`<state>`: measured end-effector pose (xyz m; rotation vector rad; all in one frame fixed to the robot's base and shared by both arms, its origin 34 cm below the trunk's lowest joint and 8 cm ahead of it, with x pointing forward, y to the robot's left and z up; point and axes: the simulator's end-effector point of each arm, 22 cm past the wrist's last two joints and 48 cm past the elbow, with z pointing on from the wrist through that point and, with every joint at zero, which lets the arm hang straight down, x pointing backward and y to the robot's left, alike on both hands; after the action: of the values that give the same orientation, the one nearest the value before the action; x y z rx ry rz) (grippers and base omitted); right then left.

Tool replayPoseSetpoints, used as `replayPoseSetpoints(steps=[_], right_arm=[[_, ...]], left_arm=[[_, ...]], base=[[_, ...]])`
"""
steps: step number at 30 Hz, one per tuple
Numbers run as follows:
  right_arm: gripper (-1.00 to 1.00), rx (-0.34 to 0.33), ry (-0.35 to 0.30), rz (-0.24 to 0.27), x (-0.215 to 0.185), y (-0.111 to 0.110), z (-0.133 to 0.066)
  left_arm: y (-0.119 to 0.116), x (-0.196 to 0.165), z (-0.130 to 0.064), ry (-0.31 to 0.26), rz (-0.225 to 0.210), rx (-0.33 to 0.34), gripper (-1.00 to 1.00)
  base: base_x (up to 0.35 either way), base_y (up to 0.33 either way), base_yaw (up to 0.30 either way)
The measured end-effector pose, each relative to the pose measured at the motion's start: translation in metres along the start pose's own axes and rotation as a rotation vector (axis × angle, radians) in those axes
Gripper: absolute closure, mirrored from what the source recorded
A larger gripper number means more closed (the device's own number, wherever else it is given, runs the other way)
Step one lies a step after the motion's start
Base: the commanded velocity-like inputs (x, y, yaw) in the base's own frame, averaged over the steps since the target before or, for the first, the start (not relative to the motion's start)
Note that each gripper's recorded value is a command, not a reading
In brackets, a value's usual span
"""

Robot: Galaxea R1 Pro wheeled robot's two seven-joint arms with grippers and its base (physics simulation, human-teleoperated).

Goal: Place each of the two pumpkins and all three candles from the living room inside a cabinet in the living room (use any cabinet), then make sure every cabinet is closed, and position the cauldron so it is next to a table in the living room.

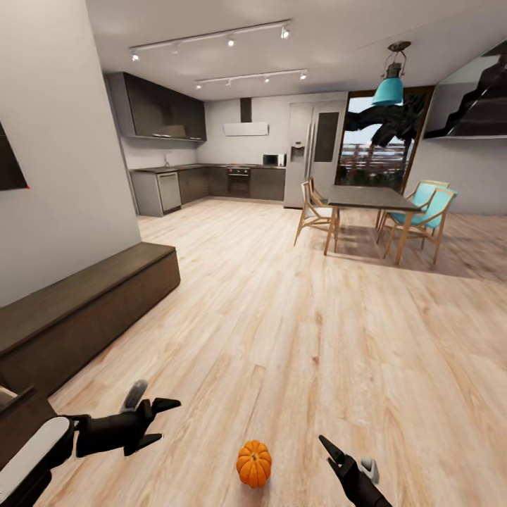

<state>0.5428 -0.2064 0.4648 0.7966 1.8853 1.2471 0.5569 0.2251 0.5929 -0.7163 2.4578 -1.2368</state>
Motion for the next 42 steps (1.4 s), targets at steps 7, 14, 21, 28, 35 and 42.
replayPoseSetpoints(steps=[7, 14, 21, 28, 35, 42], right_arm=[[-1.0, 0.007, -0.037, -0.053, -0.006, -0.001, 0.001], [-1.0, 0.035, -0.04, -0.056, -0.006, -0.007, 0.001], [-1.0, 0.045, -0.041, -0.056, -0.006, -0.009, 0.002], [-1.0, 0.088, -0.038, -0.054, -0.005, -0.019, 0.002], [-1.0, 0.129, -0.041, -0.054, -0.006, -0.026, 0.003], [-1.0, 0.171, -0.048, -0.065, -0.008, -0.035, 0.002]], left_arm=[[0.052, -0.046, 0.029, -0.185, 0.071, -0.277, -1.0], [0.127, -0.047, 0.045, -0.289, 0.121, -0.529, -1.0], [0.185, -0.014, 0.07, -0.36, 0.159, -0.695, -1.0], [0.198, -0.004, 0.074, -0.384, 0.172, -0.724, -1.0], [0.197, 0.0, 0.079, -0.37, 0.204, -0.727, -1.0], [0.197, 0.001, 0.079, -0.367, 0.209, -0.727, -1.0]], base=[[0.0, 0.0, -0.287], [0.0, 0.0, -0.284], [0.0, 0.0, -0.077], [0.0, 0.0, -0.094], [0.0, 0.0, -0.014], [0.0, 0.0, 0.0]])
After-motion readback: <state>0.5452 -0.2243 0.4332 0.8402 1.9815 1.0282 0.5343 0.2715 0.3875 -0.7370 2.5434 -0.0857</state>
